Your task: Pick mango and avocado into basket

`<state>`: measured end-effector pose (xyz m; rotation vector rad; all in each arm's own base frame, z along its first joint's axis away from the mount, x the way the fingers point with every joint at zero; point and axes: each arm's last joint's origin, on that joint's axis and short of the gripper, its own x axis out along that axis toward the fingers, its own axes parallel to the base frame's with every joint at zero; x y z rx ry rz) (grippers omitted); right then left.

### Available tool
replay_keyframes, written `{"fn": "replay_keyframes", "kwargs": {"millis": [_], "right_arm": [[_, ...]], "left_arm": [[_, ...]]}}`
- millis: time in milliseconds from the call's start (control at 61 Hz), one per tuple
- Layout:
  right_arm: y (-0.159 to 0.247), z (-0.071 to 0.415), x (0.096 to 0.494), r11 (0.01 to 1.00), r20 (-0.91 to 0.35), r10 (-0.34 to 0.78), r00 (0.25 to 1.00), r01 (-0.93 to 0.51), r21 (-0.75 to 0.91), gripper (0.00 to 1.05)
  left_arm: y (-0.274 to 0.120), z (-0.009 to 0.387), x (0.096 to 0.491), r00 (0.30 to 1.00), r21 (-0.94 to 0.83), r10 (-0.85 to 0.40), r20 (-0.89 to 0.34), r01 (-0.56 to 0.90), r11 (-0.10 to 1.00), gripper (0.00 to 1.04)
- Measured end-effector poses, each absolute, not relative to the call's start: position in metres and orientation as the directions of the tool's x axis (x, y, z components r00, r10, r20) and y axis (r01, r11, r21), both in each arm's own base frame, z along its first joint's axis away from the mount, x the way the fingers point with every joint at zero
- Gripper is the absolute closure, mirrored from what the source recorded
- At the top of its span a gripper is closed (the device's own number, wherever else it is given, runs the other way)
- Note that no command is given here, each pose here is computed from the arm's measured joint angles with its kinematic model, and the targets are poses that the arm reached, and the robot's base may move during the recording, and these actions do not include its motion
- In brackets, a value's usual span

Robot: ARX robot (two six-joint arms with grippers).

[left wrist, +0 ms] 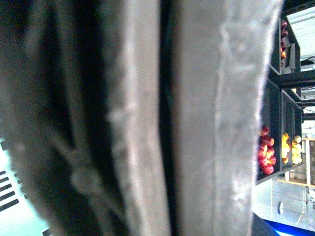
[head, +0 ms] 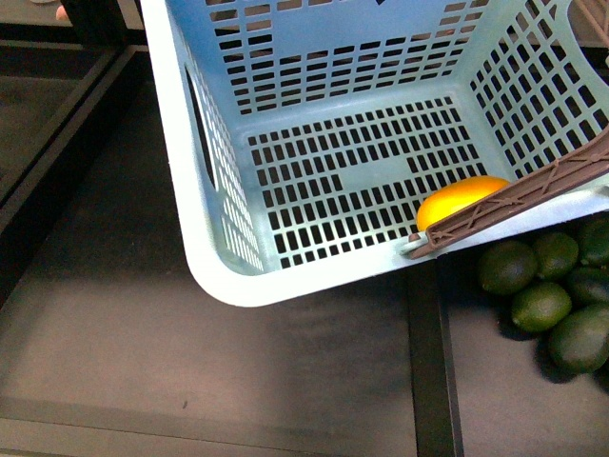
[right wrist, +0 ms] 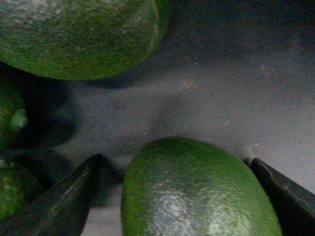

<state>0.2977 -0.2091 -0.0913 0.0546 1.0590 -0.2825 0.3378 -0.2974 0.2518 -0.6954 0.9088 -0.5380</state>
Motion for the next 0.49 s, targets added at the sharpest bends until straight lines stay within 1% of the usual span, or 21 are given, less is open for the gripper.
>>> {"fn": "replay_keyframes", "kwargs": {"millis": [66, 98, 164, 213, 344, 492], "right_arm": [[-0.208, -0.092, 0.298, 0.964, -0.866, -0.198, 0.459, 0.251, -0.087, 0.23], [-0.208, -0.092, 0.298, 0.965, -0.866, -0.195, 0.460, 0.249, -0.085, 0.29], [-0.207, -0.092, 0.298, 0.965, -0.866, -0.198, 0.460, 0.248, -0.089, 0.42], [-0.207, -0.092, 0.298, 0.965, -0.865, -0.195, 0.463, 0.246, -0.086, 0.46], [-0.208, -0.090, 0.293, 0.964, -0.862, -0.195, 0.468, 0.252, -0.082, 0.47], [-0.209, -0.085, 0.278, 0.960, -0.866, -0.197, 0.459, 0.269, -0.076, 0.48]], "left_arm": [[-0.297, 0.252, 0.338, 0.513, -0.738, -0.682, -0.522, 0.130, 0.662, 0.79], [-0.297, 0.252, 0.338, 0.512, -0.738, -0.682, -0.522, 0.130, 0.662, 0.79], [-0.297, 0.252, 0.338, 0.511, -0.739, -0.683, -0.522, 0.130, 0.661, 0.79], [-0.297, 0.252, 0.338, 0.511, -0.739, -0.683, -0.522, 0.130, 0.661, 0.79], [-0.297, 0.252, 0.338, 0.513, -0.738, -0.682, -0.522, 0.129, 0.662, 0.79], [-0.297, 0.252, 0.338, 0.513, -0.738, -0.682, -0.522, 0.129, 0.662, 0.79]]}}
